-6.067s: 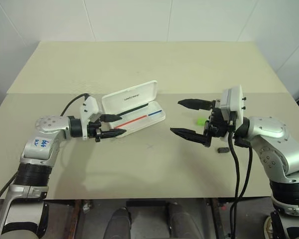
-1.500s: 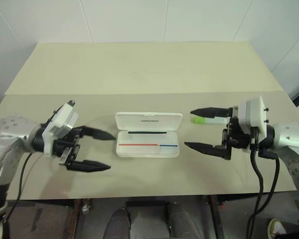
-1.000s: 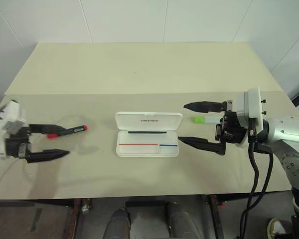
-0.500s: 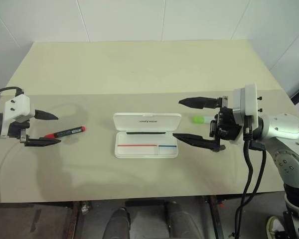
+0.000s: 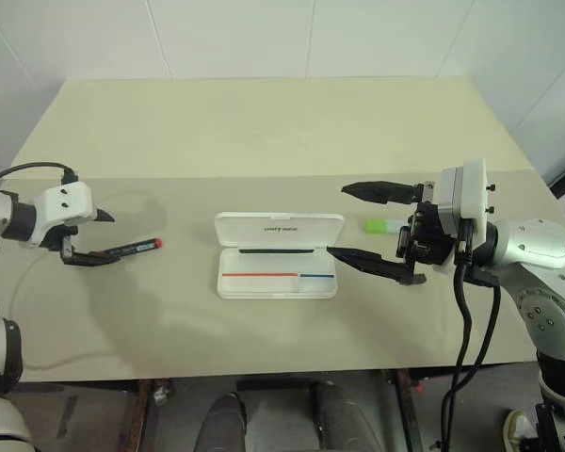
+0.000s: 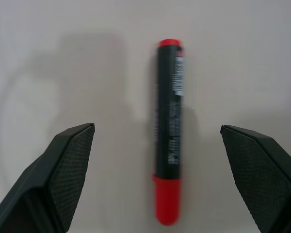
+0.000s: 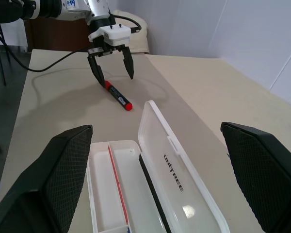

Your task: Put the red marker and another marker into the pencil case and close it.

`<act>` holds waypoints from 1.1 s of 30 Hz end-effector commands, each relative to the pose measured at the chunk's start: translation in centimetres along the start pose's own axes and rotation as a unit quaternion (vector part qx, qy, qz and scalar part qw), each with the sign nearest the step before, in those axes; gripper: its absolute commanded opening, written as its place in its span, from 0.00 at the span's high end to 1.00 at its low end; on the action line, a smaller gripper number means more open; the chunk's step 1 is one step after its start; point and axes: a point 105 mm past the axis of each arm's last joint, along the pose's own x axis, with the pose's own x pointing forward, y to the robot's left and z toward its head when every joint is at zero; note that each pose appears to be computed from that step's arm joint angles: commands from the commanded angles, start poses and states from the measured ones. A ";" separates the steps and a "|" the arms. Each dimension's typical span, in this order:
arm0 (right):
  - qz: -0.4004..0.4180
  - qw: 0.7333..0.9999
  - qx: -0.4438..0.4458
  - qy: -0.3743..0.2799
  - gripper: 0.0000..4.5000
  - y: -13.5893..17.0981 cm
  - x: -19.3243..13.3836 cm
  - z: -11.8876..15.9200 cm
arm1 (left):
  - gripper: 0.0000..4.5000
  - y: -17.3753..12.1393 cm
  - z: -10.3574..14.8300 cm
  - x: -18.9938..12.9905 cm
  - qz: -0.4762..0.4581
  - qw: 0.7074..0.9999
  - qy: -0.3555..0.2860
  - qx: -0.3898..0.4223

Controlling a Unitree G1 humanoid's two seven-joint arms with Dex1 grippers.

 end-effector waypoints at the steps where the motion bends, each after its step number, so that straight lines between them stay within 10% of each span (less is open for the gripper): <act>1: -0.007 1.000 -0.024 -0.010 0.00 0.1 -0.3 1.2 | 0.01 0.9 -0.1 -0.3 0.030 0.999 0.019 0.011; 22: -0.020 0.999 -0.033 -0.019 0.00 -0.4 0.1 1.6 | 0.01 -0.3 -1.1 2.1 -0.018 0.998 0.059 -0.015; 33: -0.026 0.999 -0.036 -0.022 0.00 -0.3 0.2 1.9 | 0.75 -0.2 -0.8 2.7 -0.023 0.998 0.060 -0.012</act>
